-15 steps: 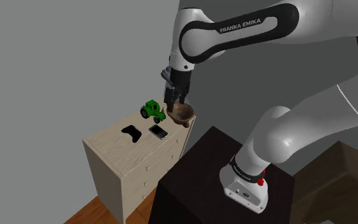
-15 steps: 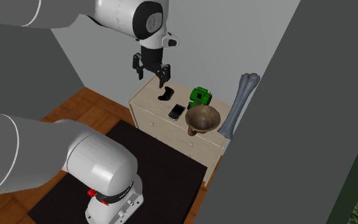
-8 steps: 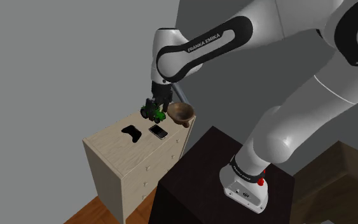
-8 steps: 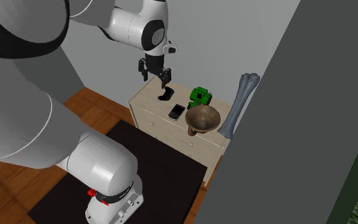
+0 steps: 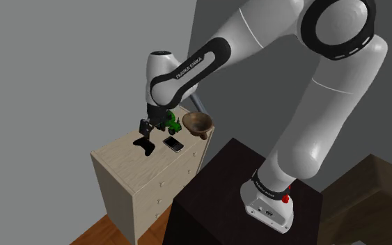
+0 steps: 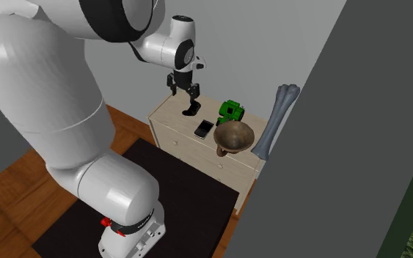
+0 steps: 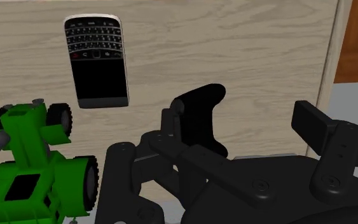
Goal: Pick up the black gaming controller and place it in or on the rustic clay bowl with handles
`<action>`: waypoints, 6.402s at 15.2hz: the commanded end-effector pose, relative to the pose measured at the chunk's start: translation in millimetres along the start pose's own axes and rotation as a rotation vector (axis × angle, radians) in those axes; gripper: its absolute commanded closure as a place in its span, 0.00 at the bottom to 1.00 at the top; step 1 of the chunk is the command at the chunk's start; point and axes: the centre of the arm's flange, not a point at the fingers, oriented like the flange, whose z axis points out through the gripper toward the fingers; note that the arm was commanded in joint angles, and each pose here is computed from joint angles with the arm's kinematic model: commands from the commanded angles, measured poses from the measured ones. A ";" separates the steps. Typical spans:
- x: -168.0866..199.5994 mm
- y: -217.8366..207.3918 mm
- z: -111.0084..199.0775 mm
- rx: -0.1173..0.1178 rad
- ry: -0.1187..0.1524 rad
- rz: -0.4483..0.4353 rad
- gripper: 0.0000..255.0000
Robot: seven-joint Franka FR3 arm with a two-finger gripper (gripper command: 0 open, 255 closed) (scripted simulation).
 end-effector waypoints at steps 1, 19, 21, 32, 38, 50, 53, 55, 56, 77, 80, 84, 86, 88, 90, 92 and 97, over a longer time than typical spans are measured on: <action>18.2 -7.9 16.3 -0.003 0.012 0.008 0.00; 60.0 -21.0 96.8 -0.010 0.035 0.026 0.00; 60.0 -21.0 96.8 -0.010 0.035 0.026 0.00; 60.0 -21.0 96.8 -0.010 0.035 0.026 0.00; 96.5 -45.2 88.9 -0.309 -0.039 -0.443 0.00; 97.4 -36.3 116.9 -0.309 -0.039 -0.443 0.00; 97.4 -36.3 116.9 -0.309 -0.039 -0.443 1.00; 97.4 -36.3 116.9 -0.309 -0.039 -0.443 1.00; 97.4 -36.4 116.9 -0.309 -0.039 -0.443 1.00; 67.0 -57.6 68.2 -0.396 -0.014 -0.302 0.00; 30.8 -87.4 86.8 -0.523 0.022 -0.087 0.00; 22.8 -88.0 106.6 -0.557 0.033 -0.027 0.00; 23.3 -82.4 115.6 -0.557 0.033 -0.027 0.00; 23.7 -76.8 124.5 -0.557 0.033 -0.027 0.00; 23.7 -75.2 127.1 -0.557 0.032 -0.027 0.00; 23.8 -75.2 127.1 -0.557 0.033 -0.027 0.00; 23.8 -77.8 127.5 -0.557 0.033 -0.027 1.00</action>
